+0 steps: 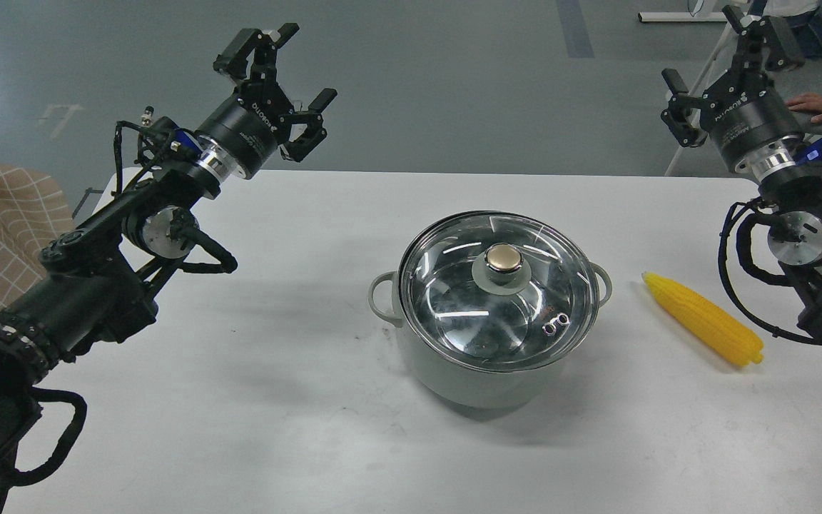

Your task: Open pot and put corn in

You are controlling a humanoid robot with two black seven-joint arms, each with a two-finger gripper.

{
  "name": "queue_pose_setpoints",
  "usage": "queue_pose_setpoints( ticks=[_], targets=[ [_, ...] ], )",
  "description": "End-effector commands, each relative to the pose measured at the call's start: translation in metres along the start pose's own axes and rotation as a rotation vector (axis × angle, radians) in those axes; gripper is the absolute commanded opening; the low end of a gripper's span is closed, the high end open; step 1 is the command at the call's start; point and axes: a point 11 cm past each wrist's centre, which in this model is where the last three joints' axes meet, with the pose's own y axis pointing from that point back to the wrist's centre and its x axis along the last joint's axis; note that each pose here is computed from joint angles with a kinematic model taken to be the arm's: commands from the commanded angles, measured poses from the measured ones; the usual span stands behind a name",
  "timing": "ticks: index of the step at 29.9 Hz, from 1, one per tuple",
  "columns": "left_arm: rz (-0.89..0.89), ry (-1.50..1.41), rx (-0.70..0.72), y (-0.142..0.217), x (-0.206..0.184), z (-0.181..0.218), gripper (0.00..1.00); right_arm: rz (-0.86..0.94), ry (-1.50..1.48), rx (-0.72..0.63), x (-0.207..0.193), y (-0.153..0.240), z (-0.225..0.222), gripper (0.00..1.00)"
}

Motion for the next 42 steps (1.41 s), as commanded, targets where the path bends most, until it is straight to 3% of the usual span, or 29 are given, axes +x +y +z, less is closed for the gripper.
queue_pose_setpoints(
  ticks=[1, 42],
  targets=[
    [0.021, 0.010, -0.019, 0.000, 0.005, 0.004, 0.98, 0.001, 0.014, 0.002, 0.001, -0.002, -0.004, 1.00],
    [-0.032, 0.017, -0.027, -0.013, -0.016, 0.003, 0.98, -0.015, 0.043, -0.037, -0.006, -0.007, 0.008, 1.00]
  ],
)
